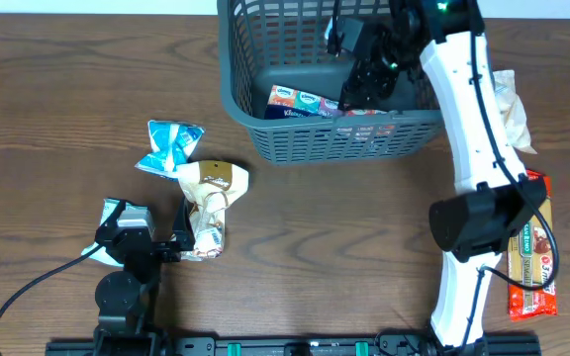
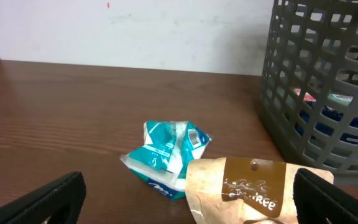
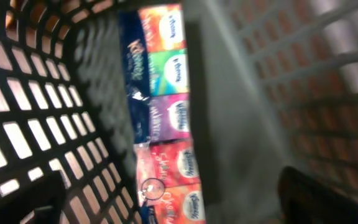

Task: Pack container
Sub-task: 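Withdraw the right gripper from the basket toward the spaghetti package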

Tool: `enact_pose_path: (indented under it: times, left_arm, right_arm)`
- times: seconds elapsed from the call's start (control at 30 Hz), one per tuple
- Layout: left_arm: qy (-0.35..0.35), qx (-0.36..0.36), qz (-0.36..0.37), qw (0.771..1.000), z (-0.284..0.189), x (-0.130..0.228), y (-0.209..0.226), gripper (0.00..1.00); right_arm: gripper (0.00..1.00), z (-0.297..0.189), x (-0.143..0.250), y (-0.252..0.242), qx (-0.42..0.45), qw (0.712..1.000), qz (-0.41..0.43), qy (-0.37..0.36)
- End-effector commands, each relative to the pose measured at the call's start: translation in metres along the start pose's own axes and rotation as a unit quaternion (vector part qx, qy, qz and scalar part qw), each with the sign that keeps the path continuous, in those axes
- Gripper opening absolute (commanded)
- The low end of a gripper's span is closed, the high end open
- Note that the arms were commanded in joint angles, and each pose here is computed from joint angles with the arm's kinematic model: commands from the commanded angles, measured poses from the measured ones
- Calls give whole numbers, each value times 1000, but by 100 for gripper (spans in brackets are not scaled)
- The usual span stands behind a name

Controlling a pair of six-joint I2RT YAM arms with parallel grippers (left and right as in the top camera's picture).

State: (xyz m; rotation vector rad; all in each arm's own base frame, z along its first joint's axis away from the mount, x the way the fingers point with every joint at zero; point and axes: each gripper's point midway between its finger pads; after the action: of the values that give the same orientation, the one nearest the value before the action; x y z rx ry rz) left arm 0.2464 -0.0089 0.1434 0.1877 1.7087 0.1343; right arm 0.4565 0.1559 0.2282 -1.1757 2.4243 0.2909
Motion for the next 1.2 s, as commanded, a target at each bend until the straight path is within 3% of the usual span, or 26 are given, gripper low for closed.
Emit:
enact_pose_path:
  times: [0.0,0.07,0.17,0.3,0.4,0.53,0.9,1.17]
  left_arm:
    - [28,-2,6,1000,1,17,-1,99]
    - [28,-2,6,1000,1,17,-1,99]
    - [28,-2,6,1000,1,17,-1,99]
    - [28,-2,6,1000,1,17,-1,99]
    - [28,-2,6,1000,1,17,-1,99]
    - [28,-2,6,1000,1,17,-1,99]
    - [28,-3,6,1000,1,17,-1,99]
    - [28,-3,6,1000,1,17,-1,99]
  right_arm:
    - [94,-76,-23,-4,66,995,22,-75]
    - [92,-106,-26,-15,102,988,59,-103]
    - [98,-161,-12,-42,185,960,160,-134]
    - [99,-247,55,-80,314,856,374,-168]
    - [99,-285,113,-82,338,793,477,-170]
    - [98,-303,194,-75,350,718,590,-116]
    - [99,-266,266,-27,306,693,652,-11]
    - [97,-214,314,40,256,674,688,81]
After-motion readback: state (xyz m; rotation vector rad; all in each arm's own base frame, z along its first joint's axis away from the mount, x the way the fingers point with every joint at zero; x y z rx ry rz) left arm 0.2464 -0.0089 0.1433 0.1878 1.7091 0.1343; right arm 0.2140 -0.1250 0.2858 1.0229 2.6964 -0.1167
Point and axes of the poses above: each gripper's point midway between its finger pads, its own z axis out along the fingers, its own y axis along the line the jaws close on, x = y × z, and after that the axes turned 15 degrees about z, right-handed
